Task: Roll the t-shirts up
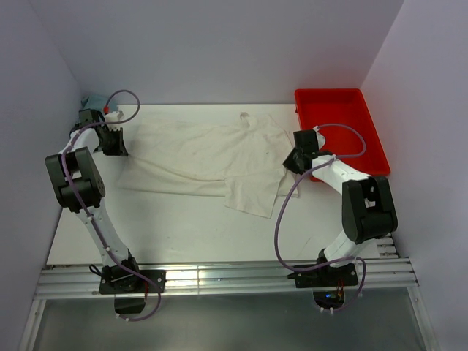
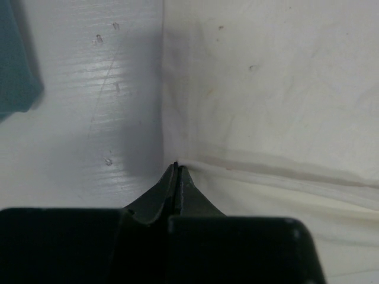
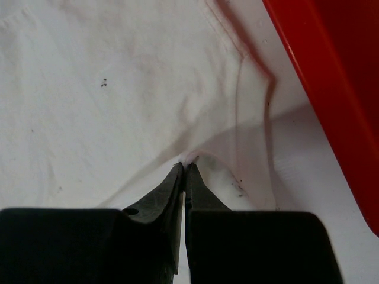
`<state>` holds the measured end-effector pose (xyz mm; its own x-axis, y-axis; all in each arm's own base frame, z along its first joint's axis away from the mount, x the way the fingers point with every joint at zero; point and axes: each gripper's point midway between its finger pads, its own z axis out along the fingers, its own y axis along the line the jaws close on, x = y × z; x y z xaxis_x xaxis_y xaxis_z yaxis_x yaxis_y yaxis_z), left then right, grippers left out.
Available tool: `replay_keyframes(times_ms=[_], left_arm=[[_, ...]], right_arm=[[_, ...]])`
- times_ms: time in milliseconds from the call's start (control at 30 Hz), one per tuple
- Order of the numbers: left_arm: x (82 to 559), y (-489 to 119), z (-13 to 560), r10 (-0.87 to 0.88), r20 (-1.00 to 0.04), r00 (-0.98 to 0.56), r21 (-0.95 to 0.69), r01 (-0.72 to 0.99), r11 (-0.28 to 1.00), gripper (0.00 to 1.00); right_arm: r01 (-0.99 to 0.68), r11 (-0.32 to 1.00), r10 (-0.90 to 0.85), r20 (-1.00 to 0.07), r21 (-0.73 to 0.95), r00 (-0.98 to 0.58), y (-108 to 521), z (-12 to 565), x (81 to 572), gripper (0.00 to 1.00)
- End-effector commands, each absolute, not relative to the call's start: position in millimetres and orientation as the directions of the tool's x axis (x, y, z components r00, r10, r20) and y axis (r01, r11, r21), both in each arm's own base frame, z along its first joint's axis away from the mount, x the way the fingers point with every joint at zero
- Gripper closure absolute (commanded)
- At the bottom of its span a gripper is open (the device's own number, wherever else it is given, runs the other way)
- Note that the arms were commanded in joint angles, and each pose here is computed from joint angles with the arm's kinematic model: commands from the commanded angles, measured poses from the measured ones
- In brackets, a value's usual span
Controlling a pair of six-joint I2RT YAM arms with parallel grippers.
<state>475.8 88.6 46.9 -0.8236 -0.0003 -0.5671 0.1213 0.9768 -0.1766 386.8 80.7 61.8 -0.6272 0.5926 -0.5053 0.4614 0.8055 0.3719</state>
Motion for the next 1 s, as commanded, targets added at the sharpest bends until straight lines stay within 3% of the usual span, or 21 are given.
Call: replay_keyframes(times_ms=[0,567,633,667,700,800,967], left_arm=[[494,97,84,-0.012,-0.661,-0.750,-0.157,0.122,0.980,1.00],[493,103,63,-0.043,-0.618,-0.785,-0.171,0.081,0.982,1.00],[492,101,64,-0.039,-0.619,-0.784,-0.171,0.087,0.981,0.97],[492,100,64,-0.036,-0.620,-0.784,-0.171,0.090,0.981,0.88],[491,99,66,-0.035,-0.623,-0.781,-0.172,0.093,0.981,0.83],[491,97,76,-0.023,-0.645,-0.764,-0.163,0.108,0.981,0.68],[495,97,101,-0.014,-0.695,-0.719,-0.147,0.123,0.981,0.43]], right_arm=[[0.480,0.798,0.600,-0.558,0.365,-0.573,66,75,399,1.00],[0.484,0.799,0.599,-0.538,0.355,-0.593,64,67,402,1.00],[0.480,0.800,0.598,-0.538,0.359,-0.594,65,68,402,0.78],[0.476,0.801,0.598,-0.543,0.364,-0.590,66,72,402,0.68],[0.470,0.804,0.593,-0.546,0.365,-0.591,66,74,402,0.52],[0.458,0.807,0.590,-0.566,0.373,-0.576,65,90,403,0.37],[0.444,0.811,0.581,-0.614,0.382,-0.534,59,130,394,0.33]])
